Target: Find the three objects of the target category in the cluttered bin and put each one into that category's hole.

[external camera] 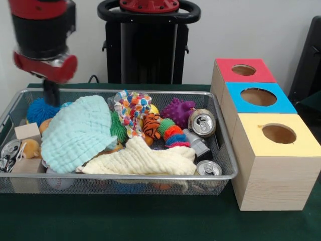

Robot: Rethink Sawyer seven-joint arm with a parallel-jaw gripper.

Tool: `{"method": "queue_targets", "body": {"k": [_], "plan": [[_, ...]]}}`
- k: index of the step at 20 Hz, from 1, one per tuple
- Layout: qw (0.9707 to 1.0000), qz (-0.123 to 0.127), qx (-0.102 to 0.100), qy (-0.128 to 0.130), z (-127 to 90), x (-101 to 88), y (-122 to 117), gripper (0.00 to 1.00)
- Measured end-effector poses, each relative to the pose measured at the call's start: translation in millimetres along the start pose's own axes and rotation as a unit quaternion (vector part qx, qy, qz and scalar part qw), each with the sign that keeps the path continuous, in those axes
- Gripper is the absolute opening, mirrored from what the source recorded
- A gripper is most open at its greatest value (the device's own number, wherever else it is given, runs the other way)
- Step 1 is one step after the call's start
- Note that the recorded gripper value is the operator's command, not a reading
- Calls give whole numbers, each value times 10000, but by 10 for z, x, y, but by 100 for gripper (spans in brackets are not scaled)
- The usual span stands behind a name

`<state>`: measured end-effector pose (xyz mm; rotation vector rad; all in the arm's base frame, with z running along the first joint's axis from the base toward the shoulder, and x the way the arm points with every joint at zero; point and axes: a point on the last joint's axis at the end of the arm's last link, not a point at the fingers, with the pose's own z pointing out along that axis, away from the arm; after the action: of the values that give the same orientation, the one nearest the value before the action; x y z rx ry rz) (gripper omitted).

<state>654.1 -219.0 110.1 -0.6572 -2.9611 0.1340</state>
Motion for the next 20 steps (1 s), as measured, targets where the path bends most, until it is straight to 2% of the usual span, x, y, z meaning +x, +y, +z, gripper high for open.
{"method": "queue_targets", "body": {"k": [2, 8, 13, 20], "plan": [[9999, 141, 46, -36, -25, -39, -387, 0], [9995, 310, 106, -39, -26, -15, -894, 0], [9995, 290, 56, 54, 15, 78, -883, 0], [9996, 92, -137, 211, 100, 207, -588, 0]]}}
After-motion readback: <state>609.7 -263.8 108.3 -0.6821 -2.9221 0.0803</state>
